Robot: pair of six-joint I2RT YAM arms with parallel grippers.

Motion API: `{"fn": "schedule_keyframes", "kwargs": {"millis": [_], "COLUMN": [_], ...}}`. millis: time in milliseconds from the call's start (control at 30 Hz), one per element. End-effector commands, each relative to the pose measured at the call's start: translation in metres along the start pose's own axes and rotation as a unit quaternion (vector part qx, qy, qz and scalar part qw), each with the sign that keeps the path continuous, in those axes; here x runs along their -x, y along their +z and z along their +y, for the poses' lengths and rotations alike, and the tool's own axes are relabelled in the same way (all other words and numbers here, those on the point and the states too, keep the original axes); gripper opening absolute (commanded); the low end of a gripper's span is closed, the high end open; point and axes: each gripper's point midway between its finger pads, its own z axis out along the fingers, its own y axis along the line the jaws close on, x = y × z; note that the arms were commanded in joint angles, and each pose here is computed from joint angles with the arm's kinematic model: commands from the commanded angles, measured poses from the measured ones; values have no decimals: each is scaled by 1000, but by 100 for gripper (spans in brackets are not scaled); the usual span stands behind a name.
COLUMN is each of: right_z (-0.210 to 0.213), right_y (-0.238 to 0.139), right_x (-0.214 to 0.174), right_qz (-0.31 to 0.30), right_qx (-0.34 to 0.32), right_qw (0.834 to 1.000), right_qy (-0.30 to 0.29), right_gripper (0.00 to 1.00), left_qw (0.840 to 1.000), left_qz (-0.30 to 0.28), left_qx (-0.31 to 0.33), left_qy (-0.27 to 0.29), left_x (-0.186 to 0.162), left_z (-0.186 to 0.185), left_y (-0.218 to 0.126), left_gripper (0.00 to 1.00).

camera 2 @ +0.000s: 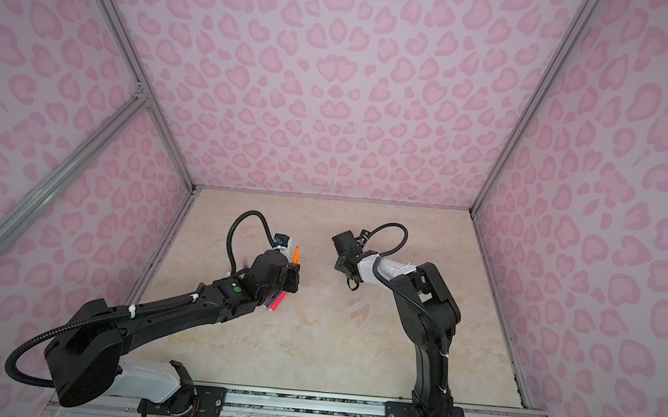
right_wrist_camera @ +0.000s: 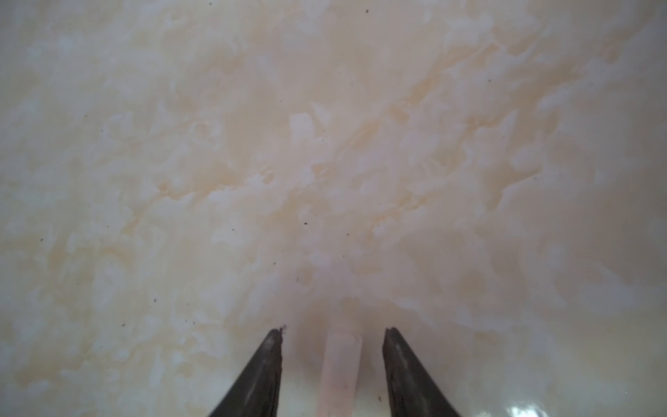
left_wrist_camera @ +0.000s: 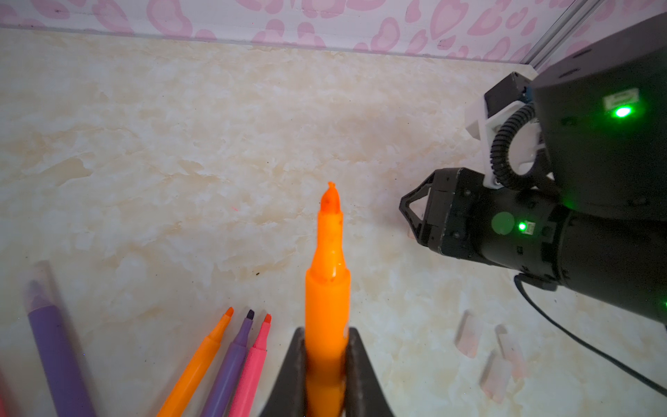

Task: Insert the pens into the pen caps
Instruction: 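Lower the open right gripper over a pink cap on the table, then close the right gripper around the pink cap while the left holds the marker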

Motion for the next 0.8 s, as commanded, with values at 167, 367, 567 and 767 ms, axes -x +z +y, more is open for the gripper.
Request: {"fn": "schedule_keyframes", "kwargs": {"millis": [167,367,567,767], "right_z": [-14,-14,-14,-12], "right_y": [6,11,10,8], "right_x": [-6,-8,-9,-11], "right_qz": [6,9,9,11], "right_qx": [-42,-45,-42,-35], "right_qw": [999,999,999,999], "right_qy": [-17,-19,-17,-16], "right_gripper": [45,36,29,32], "left_qw": [1000,1000,1000,1000], "left_qz": [-15,-15,-16,-14], "left_qx": [-9,-9,-8,-6], "left_qy": [-12,-12,-13,-12], "left_x": [11,11,11,10], "left_z": [-4,-4,-4,-3], "left_y": [-3,-3,-4,-3], "left_gripper": [3,3,3,3]}}
